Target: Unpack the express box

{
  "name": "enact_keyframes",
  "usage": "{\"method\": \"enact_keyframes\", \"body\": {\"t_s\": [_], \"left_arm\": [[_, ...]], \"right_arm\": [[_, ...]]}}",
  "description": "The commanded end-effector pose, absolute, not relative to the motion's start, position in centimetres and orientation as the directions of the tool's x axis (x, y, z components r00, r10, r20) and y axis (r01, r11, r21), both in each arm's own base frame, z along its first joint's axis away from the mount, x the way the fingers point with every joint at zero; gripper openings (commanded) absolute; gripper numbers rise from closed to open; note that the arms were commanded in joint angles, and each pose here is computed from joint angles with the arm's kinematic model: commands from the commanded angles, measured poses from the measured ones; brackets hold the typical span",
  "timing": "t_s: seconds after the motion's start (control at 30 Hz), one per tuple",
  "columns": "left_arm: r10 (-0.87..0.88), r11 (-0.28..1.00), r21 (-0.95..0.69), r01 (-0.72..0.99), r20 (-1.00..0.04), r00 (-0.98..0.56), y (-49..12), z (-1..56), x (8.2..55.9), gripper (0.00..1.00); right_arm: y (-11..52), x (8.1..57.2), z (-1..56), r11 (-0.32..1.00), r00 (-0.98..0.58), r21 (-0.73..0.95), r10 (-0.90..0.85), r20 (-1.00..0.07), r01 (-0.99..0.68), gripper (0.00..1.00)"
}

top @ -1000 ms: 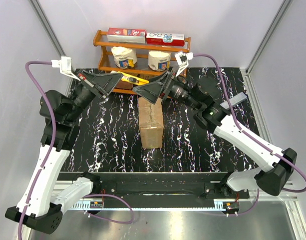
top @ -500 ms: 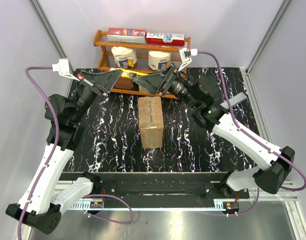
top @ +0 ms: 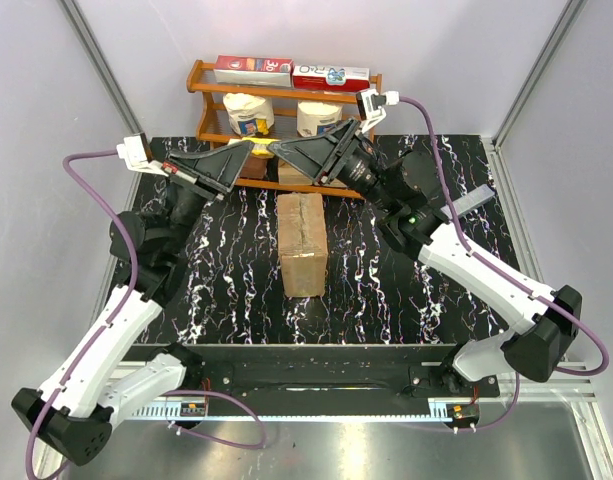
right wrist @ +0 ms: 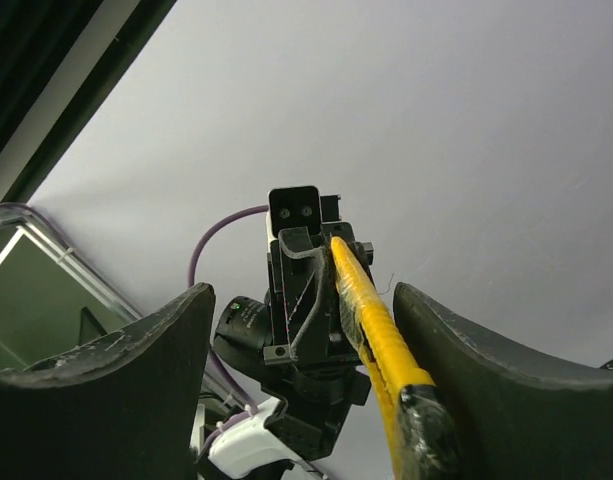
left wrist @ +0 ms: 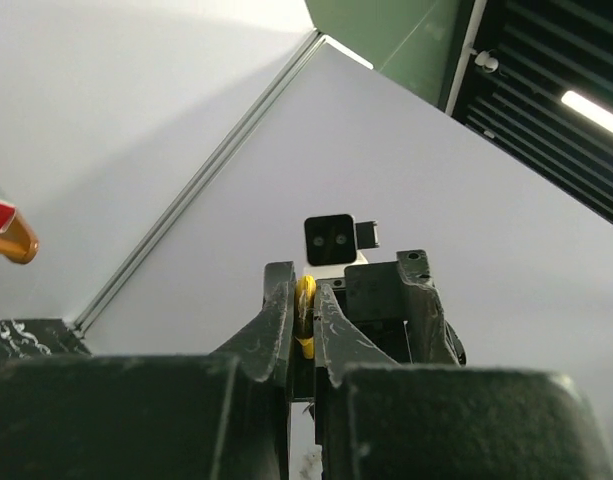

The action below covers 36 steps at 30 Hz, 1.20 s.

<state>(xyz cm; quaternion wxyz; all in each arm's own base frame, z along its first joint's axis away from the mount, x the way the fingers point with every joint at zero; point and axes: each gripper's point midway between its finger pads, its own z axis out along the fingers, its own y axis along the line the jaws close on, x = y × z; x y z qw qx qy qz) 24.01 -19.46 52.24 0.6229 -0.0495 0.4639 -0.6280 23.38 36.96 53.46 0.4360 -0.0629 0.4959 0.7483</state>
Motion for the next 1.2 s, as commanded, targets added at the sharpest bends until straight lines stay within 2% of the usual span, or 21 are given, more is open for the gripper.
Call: {"method": "enact_keyframes", "body": {"t_s": [0.0, 0.2, 0.33, 0.63, 0.73, 0.77, 0.8, 0.83, 0.9, 0.93, 1.0, 1.07, 1.1, 1.13, 1.17], "left_arm": [[-0.880, 0.203, -0.555, 0.806, -0.465, -0.099, -18.3, 55.5, 22.3, 0.00], [-0.879, 0.242, -0.548, 0.801, -0.473, -0.058, -18.4, 55.3, 22.5, 0.00], [-0.877, 0.243, -0.559, 0.793, -0.475, -0.066, -18.8, 54.4, 22.6, 0.00], [-0.877, 0.260, -0.569, 0.780, -0.478, -0.056, -18.9, 53.7, 22.7, 0.00], [-0.873, 0.263, -0.576, 0.774, -0.484, -0.063, -19.0, 53.2, 22.7, 0.00], [-0.875, 0.260, -0.577, 0.774, -0.480, -0.063, -18.8, 53.3, 22.5, 0.00], [-0.874, 0.262, -0.582, 0.770, -0.482, -0.067, -18.9, 53.0, 22.6, 0.00], [-0.869, 0.263, -0.594, 0.760, -0.489, -0.081, -19.0, 52.6, 22.7, 0.02], [-0.862, 0.276, -0.602, 0.750, -0.499, -0.084, -18.9, 52.4, 22.6, 0.24], [-0.849, 0.302, -0.604, 0.738, -0.523, -0.080, -19.0, 51.9, 22.8, 0.56], [-0.825, 0.342, -0.580, 0.739, -0.562, -0.059, -18.8, 51.9, 22.4, 0.78], [-0.744, 0.431, -0.548, 0.717, -0.666, -0.062, -19.2, 51.2, 22.5, 0.99], [-0.719, 0.458, -0.518, 0.722, -0.693, -0.042, -19.0, 52.5, 22.0, 0.99], [-0.630, 0.545, -0.501, 0.672, -0.774, -0.065, -19.2, 50.3, 22.8, 0.99], [-0.596, 0.585, -0.488, 0.648, -0.800, -0.064, -18.8, 50.1, 22.9, 0.99]], "right_arm": [[36.0, 21.5, 56.9, -0.225, -0.616, 0.634, 0.605, -0.505, -0.740, 0.77], [35.6, 21.6, 57.1, -0.218, -0.613, 0.639, 0.613, -0.498, -0.738, 0.73], [35.7, 21.6, 57.4, -0.208, -0.613, 0.646, 0.611, -0.501, -0.735, 0.60], [35.9, 21.8, 57.3, -0.199, -0.616, 0.652, 0.603, -0.507, -0.732, 0.39], [36.0, 22.1, 57.0, -0.185, -0.615, 0.662, 0.604, -0.507, -0.727, 0.26], [36.1, 22.1, 57.0, -0.179, -0.612, 0.662, 0.605, -0.509, -0.728, 0.18], [36.2, 22.3, 56.7, -0.167, -0.617, 0.674, 0.599, -0.510, -0.720, 0.03], [36.2, 22.5, 56.7, -0.156, -0.614, 0.680, 0.603, -0.509, -0.717, 0.00], [36.4, 22.9, 56.0, -0.124, -0.615, 0.696, 0.593, -0.519, -0.707, 0.00], [36.4, 22.9, 55.7, -0.113, -0.616, 0.701, 0.589, -0.524, -0.704, 0.00], [36.5, 23.3, 54.4, -0.053, -0.608, 0.714, 0.570, -0.552, -0.698, 0.00], [36.1, 23.4, 53.6, 0.002, -0.586, 0.708, 0.559, -0.586, -0.706, 0.00], [36.1, 23.5, 52.7, 0.031, -0.591, 0.717, 0.542, -0.597, -0.696, 0.00], [35.5, 23.5, 52.6, 0.051, -0.580, 0.712, 0.541, -0.609, -0.700, 0.00], [35.2, 23.4, 52.2, 0.078, -0.562, 0.698, 0.532, -0.633, -0.712, 0.00]]}}
